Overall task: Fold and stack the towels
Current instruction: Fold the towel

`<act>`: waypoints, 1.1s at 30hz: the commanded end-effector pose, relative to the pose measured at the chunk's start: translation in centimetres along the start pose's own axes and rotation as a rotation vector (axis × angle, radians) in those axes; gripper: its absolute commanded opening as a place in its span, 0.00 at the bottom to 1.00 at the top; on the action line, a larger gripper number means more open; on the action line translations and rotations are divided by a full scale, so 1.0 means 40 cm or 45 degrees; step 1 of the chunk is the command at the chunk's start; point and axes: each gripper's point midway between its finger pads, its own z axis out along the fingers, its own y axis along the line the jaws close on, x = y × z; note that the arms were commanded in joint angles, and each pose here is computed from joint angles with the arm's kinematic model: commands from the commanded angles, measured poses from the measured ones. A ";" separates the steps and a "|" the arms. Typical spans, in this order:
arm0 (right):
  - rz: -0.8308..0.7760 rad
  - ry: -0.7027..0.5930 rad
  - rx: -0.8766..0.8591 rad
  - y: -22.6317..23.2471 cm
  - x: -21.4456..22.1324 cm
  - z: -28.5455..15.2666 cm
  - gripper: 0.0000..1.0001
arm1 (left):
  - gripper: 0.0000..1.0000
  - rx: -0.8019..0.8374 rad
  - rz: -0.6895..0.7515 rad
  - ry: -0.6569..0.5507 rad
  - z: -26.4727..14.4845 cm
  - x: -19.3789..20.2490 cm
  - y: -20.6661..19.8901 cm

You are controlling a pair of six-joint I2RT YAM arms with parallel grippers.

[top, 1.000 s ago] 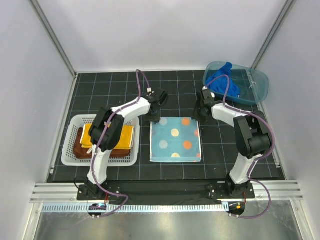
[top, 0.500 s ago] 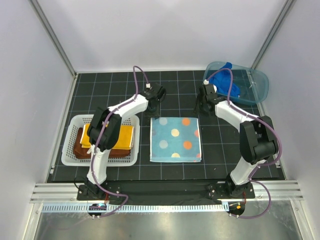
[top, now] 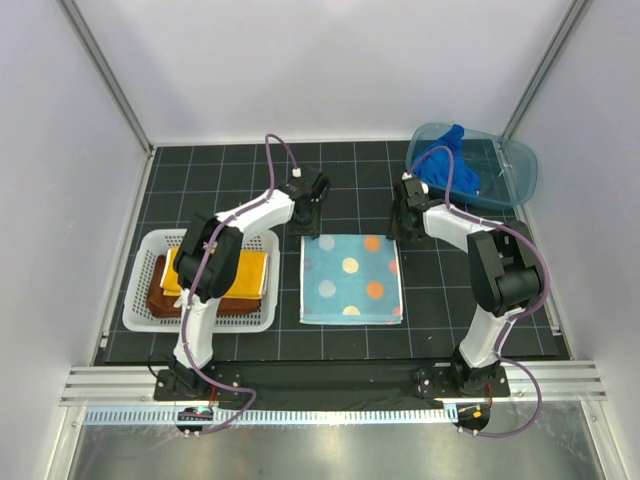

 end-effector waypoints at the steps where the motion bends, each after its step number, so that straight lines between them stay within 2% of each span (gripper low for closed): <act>1: -0.001 -0.041 0.007 -0.004 -0.014 0.015 0.42 | 0.43 0.037 0.008 0.001 0.022 0.002 -0.001; 9: 0.008 -0.040 0.010 -0.004 -0.011 0.023 0.39 | 0.37 -0.011 0.003 0.021 0.048 0.020 0.019; 26: 0.019 -0.039 0.033 -0.022 -0.019 0.033 0.04 | 0.29 -0.069 -0.005 -0.012 0.072 0.022 0.042; 33: 0.009 -0.058 0.096 -0.048 -0.043 0.036 0.01 | 0.36 -0.054 -0.017 -0.031 0.064 0.018 0.036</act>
